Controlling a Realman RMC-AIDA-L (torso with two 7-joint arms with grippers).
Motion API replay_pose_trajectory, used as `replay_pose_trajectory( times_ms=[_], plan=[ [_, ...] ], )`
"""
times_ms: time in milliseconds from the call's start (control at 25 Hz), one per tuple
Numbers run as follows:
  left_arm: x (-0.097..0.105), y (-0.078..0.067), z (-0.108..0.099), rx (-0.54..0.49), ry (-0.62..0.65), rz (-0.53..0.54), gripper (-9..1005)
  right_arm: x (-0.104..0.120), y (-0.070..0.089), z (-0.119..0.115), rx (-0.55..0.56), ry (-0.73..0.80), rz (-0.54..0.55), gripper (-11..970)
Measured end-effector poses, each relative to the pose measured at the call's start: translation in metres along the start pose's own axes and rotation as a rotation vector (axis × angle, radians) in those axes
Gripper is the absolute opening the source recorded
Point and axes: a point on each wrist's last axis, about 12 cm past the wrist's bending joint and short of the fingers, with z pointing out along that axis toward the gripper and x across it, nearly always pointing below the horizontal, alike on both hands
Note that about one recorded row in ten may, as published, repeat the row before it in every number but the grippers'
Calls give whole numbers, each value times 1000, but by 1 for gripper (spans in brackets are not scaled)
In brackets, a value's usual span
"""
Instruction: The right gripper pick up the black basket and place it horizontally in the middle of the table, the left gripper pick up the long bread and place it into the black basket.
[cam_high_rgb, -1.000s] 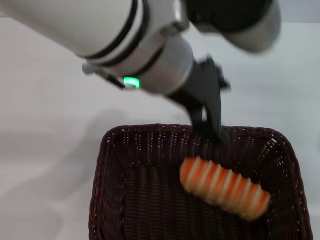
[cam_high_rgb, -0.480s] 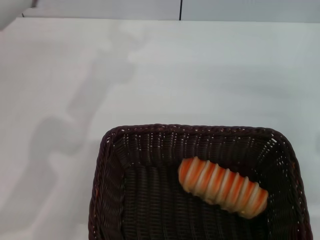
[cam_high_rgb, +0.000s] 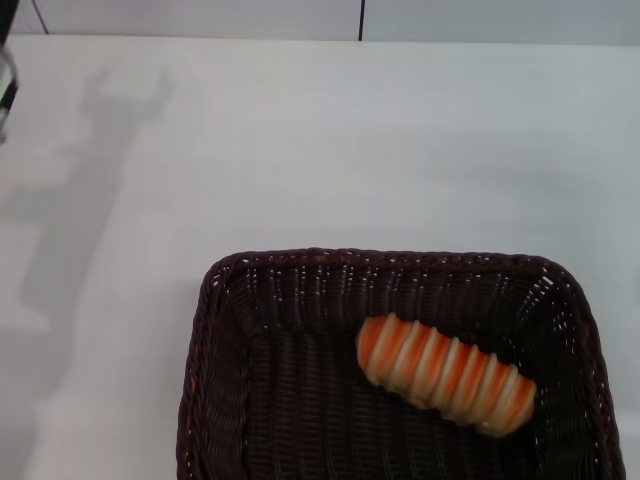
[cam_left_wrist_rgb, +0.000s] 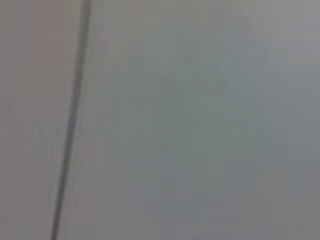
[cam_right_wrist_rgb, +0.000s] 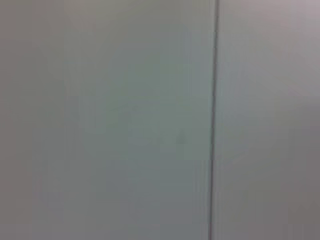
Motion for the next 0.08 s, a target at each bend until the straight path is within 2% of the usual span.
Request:
replay_pose_trajectory(
  times_ms=[80],
  plan=[
    [6, 9, -10, -22, -4, -36, 847, 0, -8, -3, 38, 18, 15, 365]
  ],
)
